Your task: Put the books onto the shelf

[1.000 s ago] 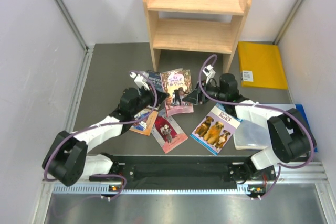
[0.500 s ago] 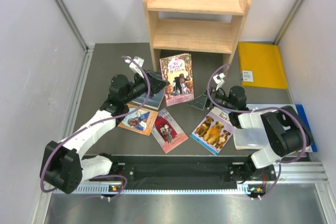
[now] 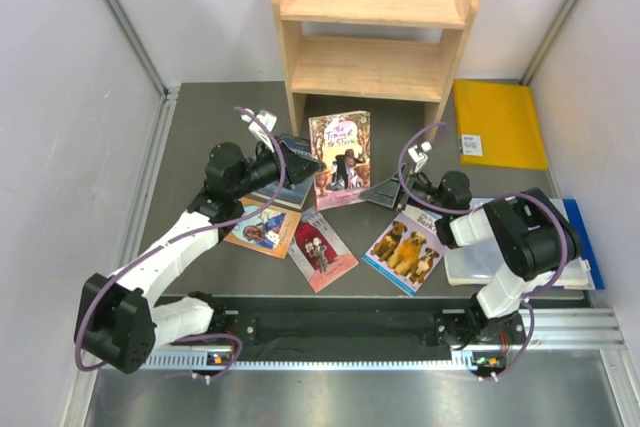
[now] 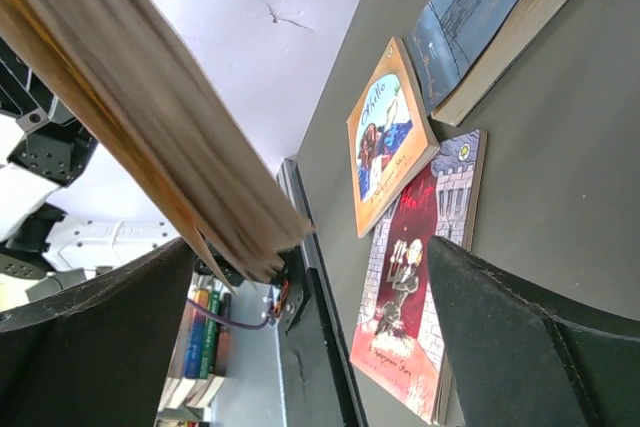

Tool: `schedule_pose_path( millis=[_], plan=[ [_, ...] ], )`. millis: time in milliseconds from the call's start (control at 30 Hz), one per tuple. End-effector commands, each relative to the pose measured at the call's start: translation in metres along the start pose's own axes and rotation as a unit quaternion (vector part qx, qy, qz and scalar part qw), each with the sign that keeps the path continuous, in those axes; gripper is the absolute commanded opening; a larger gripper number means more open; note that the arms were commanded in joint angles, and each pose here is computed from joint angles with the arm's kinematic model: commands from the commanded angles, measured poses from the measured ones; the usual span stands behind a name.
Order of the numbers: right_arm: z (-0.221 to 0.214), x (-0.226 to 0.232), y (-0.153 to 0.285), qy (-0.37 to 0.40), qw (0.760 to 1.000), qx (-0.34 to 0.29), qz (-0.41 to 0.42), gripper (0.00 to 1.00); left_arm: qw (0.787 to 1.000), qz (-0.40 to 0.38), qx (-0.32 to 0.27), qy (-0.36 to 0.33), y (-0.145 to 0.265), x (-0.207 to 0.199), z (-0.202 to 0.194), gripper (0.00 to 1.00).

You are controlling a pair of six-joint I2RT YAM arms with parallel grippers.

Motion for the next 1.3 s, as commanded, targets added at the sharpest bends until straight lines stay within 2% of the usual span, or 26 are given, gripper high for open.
schedule_pose_path(
  millis=[0, 233, 467, 567, 600, 667, 700, 767, 800, 867, 900, 933, 967, 1100, 1167, 1200, 1267],
  plan=[
    [0.006, 0.062, 0.004, 0.144, 0.982, -0.015, 0.124, 0.99, 0.999, -0.048, -0.017, 0.003, -0.005, -0.01, 0.005, 0.0],
    [0.007, 0.069, 0.002, 0.147, 0.98, -0.012, 0.137, 0.99, 0.996, -0.077, -0.038, 0.032, -0.011, -0.011, -0.001, 0.0],
    [0.0, 0.077, 0.001, 0.141, 0.979, -0.002, 0.148, 0.93, 0.997, -0.051, -0.05, 0.037, -0.014, 0.001, -0.006, 0.0],
    [-0.006, 0.079, 0.005, 0.135, 0.979, 0.004, 0.149, 0.83, 0.997, -0.038, -0.055, 0.035, -0.016, 0.006, -0.006, 0.0],
    [-0.008, 0.08, 0.005, 0.135, 0.979, 0.007, 0.15, 0.73, 0.997, -0.035, -0.058, 0.034, -0.016, 0.007, -0.005, 0.0],
    [-0.012, 0.083, 0.007, 0.135, 0.979, 0.016, 0.153, 0.65, 0.997, -0.026, -0.061, 0.035, -0.018, 0.011, -0.005, 0.0],
    [-0.013, 0.084, 0.008, 0.133, 0.979, 0.02, 0.153, 0.51, 0.997, -0.026, -0.064, 0.034, -0.018, 0.011, -0.003, 0.0],
    [-0.015, 0.088, 0.009, 0.135, 0.978, 0.024, 0.157, 0.38, 0.997, -0.027, -0.062, 0.038, -0.022, 0.013, -0.004, 0.0],
    [-0.016, 0.089, 0.01, 0.135, 0.978, 0.026, 0.158, 0.28, 0.997, -0.029, -0.065, 0.037, -0.023, 0.013, -0.003, 0.0],
    [-0.015, 0.093, 0.01, 0.136, 0.978, 0.023, 0.159, 0.22, 0.996, -0.037, -0.061, 0.046, -0.027, 0.014, -0.006, 0.0],
    [-0.015, 0.093, 0.01, 0.137, 0.978, 0.026, 0.158, 0.1, 0.996, -0.04, -0.06, 0.049, -0.028, 0.014, -0.006, 0.0],
    [-0.015, 0.095, 0.01, 0.138, 0.977, 0.025, 0.159, 0.04, 0.996, -0.046, -0.067, 0.047, -0.029, 0.013, -0.003, 0.0],
    [-0.014, 0.098, 0.01, 0.139, 0.977, 0.024, 0.159, 0.0, 0.995, -0.051, -0.062, 0.056, -0.031, 0.013, -0.007, 0.0],
    [-0.006, 0.109, 0.006, 0.153, 0.977, 0.015, 0.145, 0.0, 0.995, -0.052, -0.058, 0.056, -0.032, 0.015, -0.01, 0.0],
    [0.003, 0.113, 0.002, 0.184, 0.977, 0.007, 0.105, 0.0, 0.997, -0.042, -0.044, 0.05, -0.031, 0.017, -0.016, 0.09],
    [0.011, 0.115, 0.001, 0.201, 0.976, -0.009, 0.082, 0.0, 0.998, -0.032, -0.041, 0.047, -0.031, 0.02, -0.017, 0.21],
    [0.025, 0.116, 0.001, 0.257, 0.966, -0.02, 0.002, 0.0, 0.999, -0.009, -0.029, 0.032, -0.026, 0.025, -0.021, 0.36]
  ],
)
Point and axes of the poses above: each gripper's point midway between its finger pads, its own y axis back along the fingers, its own x axis along the line the jaws close on, z = x × y, the point moved 3 cm from there along y, back along the fingers, and after that the axes turned 14 degrees about -y, right-handed, at the moved point
